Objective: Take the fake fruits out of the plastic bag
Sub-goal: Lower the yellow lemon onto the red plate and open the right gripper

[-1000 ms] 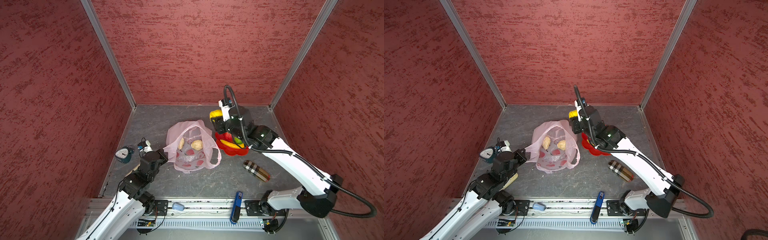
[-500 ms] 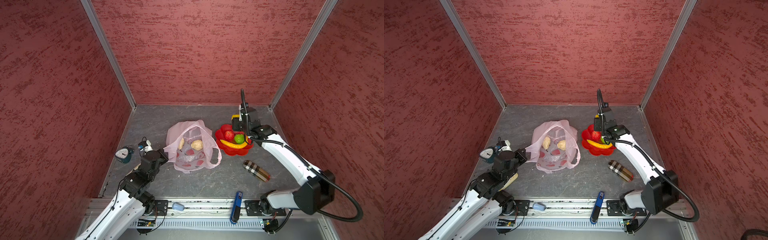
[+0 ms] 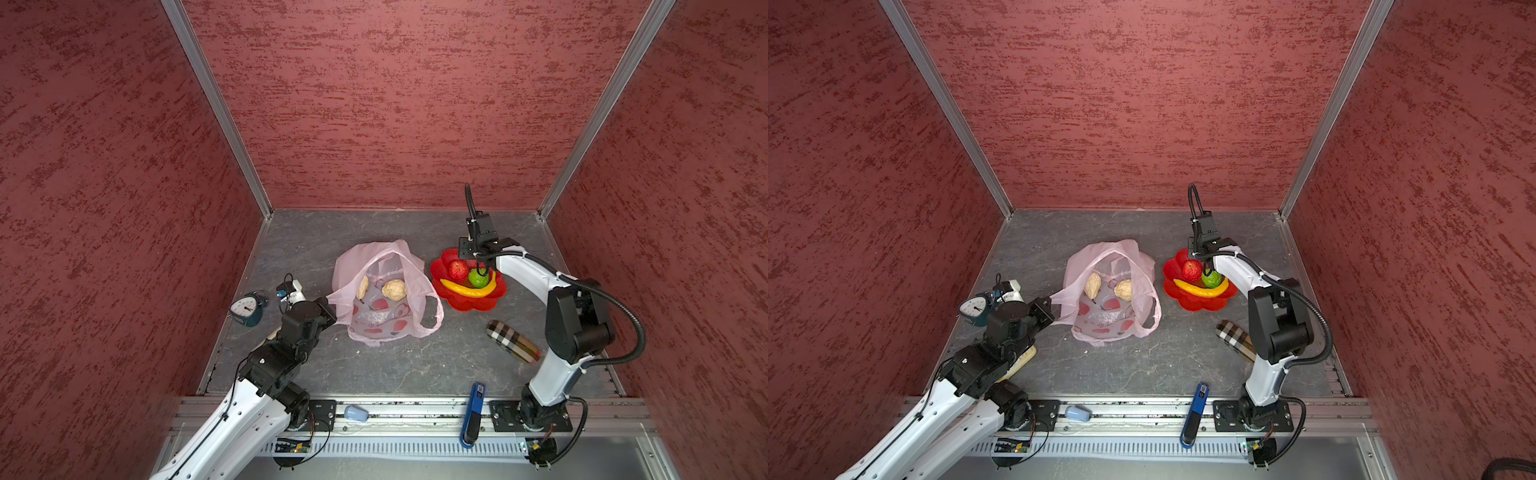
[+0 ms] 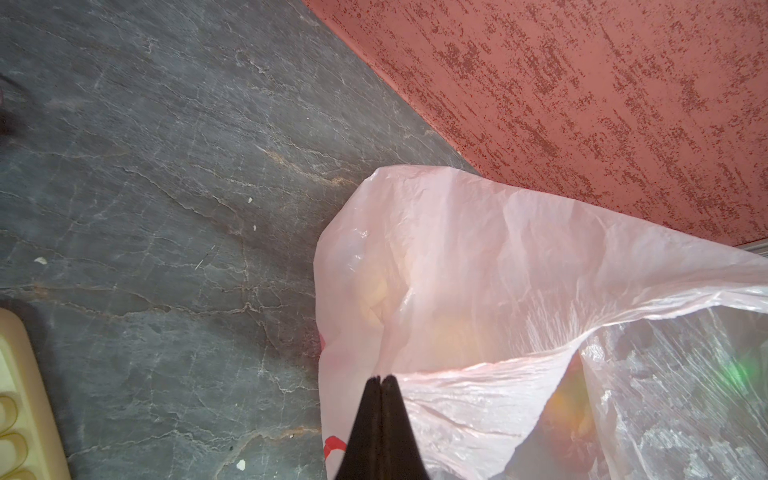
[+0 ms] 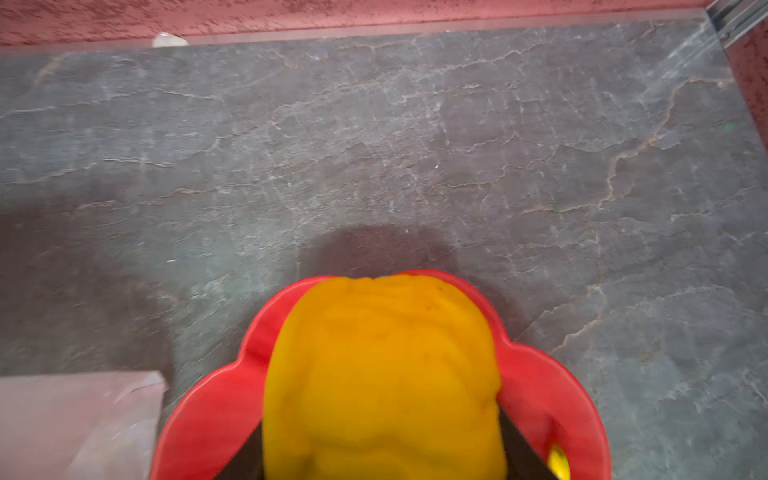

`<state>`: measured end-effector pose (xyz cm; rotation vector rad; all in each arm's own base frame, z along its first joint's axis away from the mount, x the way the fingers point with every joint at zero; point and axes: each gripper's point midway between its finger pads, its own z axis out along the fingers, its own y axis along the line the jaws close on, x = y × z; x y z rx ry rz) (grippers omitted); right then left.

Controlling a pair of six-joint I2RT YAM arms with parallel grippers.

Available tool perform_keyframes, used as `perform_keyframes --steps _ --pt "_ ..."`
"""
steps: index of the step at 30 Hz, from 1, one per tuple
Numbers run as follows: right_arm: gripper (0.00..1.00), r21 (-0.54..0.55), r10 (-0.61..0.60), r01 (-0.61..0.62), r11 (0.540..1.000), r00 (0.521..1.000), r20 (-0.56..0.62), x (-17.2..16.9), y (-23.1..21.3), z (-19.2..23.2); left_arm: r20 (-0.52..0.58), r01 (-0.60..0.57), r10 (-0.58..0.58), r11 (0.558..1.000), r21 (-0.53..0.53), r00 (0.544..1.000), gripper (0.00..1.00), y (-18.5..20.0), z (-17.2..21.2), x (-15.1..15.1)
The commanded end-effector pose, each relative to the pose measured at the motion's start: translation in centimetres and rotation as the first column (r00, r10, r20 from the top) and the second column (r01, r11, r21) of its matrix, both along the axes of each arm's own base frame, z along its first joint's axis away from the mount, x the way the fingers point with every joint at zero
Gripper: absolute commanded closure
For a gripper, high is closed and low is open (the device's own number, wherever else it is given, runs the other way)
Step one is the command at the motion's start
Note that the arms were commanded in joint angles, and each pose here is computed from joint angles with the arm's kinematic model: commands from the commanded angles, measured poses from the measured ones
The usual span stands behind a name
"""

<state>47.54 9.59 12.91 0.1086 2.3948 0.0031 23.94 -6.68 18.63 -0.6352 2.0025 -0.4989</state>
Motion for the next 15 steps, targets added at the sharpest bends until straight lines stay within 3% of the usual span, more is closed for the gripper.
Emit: perform_keyframes --steps 1,15 --pt "0.49 -0.003 -0.019 0.02 1.0 0.998 0.059 1.9 -0.8 1.2 0.025 -0.007 0.007 1.0 0.002 1.0 0.97 0.2 1.3 0.0" --pt "0.44 -0.012 -0.054 0.054 0.998 0.998 -0.027 1.6 -2.4 -3.2 0.012 -0.007 0.007 1.0 0.002 1.0 0.96 0.1 0.9 0.0"
